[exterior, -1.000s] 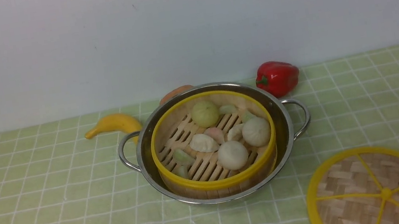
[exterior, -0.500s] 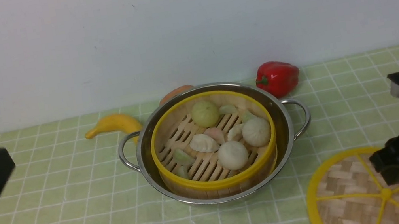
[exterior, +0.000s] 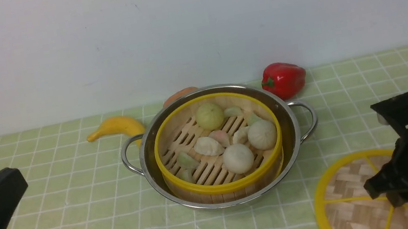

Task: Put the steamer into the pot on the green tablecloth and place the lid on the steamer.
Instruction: 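Move the gripper down to the bamboo steamer lid and grasp its center knob, then place the bamboo steamer lid onto the steamer basket in the pot with the right gripper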

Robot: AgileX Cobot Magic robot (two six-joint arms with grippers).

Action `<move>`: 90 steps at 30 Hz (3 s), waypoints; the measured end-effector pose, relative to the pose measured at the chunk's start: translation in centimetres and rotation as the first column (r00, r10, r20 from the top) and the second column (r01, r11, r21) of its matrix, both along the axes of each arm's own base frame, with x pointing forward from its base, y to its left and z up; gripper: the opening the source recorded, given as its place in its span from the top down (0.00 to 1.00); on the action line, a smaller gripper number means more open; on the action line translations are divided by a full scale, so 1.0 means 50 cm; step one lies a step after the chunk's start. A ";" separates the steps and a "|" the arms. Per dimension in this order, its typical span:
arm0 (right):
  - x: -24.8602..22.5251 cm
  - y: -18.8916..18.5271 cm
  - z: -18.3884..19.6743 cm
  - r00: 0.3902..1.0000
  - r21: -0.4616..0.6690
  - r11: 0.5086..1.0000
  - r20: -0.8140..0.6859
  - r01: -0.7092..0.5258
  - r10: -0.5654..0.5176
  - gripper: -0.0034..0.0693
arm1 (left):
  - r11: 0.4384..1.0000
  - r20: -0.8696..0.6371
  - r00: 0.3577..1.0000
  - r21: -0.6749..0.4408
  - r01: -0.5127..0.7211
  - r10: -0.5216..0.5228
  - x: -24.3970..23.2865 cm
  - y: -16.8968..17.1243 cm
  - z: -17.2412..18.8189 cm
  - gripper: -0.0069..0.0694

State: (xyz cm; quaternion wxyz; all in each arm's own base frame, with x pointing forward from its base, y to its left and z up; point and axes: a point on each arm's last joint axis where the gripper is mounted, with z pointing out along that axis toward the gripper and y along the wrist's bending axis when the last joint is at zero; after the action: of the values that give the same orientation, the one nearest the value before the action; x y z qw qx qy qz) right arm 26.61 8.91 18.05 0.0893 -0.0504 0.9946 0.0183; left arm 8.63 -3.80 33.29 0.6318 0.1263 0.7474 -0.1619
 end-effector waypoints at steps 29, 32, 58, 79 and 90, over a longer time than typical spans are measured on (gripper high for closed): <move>0.069 0.067 0.368 0.937 0.037 0.985 0.314 -0.169 0.149 0.78 | 1.000 -0.051 0.999 0.019 0.015 -0.014 -0.003 -0.002 -0.010 0.94; 0.098 0.144 0.362 0.924 0.047 0.967 0.309 -0.250 0.224 0.78 | 1.000 -0.051 0.999 0.019 0.015 -0.014 -0.003 -0.002 -0.010 0.94; 0.256 0.394 0.161 0.877 0.028 0.898 0.227 -0.440 0.423 0.78 | 0.999 -0.078 0.997 0.030 0.023 -0.020 -0.004 -0.002 -0.015 0.94; 0.249 0.421 0.146 0.848 -0.005 0.872 0.231 -0.489 0.477 0.78 | 0.999 -0.078 0.997 0.030 0.023 -0.020 -0.004 -0.002 -0.015 0.94; 0.261 0.430 0.172 0.837 0.003 0.872 0.285 -0.489 0.468 0.78 | 0.999 -0.078 0.997 0.030 0.023 -0.020 -0.004 -0.002 -0.015 0.94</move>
State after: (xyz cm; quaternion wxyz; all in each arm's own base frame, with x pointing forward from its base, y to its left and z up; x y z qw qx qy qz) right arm 39.64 30.42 26.67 0.2210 -0.2957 0.9267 0.0705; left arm 8.42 -3.92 32.54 0.5984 0.1379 0.7725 -0.1618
